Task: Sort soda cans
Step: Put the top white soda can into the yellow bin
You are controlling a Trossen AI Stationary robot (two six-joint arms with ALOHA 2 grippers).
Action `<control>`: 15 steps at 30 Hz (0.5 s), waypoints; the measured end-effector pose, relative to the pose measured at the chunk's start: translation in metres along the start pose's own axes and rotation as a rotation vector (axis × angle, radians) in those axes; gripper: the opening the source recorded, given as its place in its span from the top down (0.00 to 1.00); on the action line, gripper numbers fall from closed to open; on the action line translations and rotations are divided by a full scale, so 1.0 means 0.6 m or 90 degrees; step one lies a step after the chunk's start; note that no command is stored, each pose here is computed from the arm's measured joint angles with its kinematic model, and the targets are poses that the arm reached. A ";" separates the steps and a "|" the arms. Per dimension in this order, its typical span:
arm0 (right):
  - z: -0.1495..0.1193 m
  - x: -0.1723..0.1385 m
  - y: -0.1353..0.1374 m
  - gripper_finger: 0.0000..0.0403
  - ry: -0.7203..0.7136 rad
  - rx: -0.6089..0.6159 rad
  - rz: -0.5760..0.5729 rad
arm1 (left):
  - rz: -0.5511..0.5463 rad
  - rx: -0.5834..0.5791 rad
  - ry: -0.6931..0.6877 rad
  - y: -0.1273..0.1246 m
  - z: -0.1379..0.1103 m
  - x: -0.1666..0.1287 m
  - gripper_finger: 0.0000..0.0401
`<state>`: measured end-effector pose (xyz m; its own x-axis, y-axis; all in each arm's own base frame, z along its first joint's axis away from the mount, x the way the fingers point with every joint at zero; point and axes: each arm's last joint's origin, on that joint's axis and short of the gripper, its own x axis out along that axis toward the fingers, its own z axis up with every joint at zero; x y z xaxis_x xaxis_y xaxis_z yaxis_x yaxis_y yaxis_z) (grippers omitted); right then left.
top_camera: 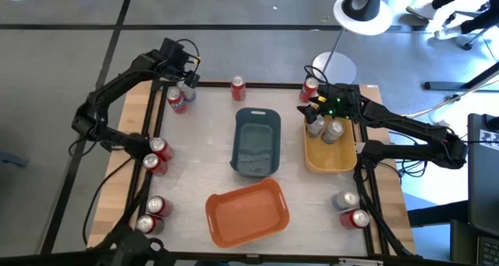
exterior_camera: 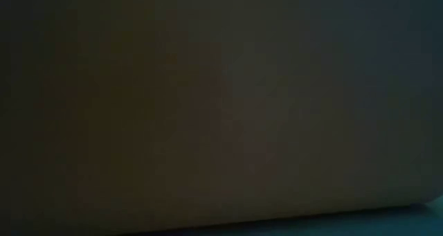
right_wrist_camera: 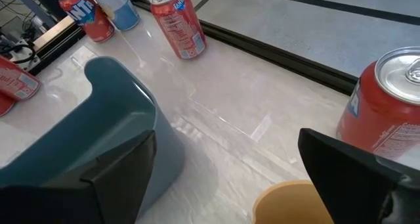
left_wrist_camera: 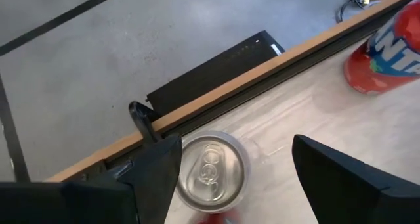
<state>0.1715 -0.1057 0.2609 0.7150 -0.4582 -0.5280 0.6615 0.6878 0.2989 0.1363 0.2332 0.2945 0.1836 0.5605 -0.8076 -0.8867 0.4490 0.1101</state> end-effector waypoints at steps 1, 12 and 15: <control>0.000 0.000 0.000 0.08 0.000 0.000 0.000 | 0.003 -0.003 0.004 0.003 -0.001 0.000 0.28; 0.000 0.000 0.000 0.08 0.001 0.000 -0.001 | 0.026 -0.083 0.015 0.022 -0.004 0.003 0.05; -0.001 0.000 0.000 0.08 0.004 0.000 -0.001 | 0.026 -0.100 0.019 0.021 -0.005 0.003 0.07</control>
<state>0.1712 -0.1054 0.2604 0.7122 -0.4557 -0.5340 0.6628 0.6871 0.2976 0.1243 0.2375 0.2928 0.1351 0.5536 -0.8218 -0.9492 0.3101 0.0529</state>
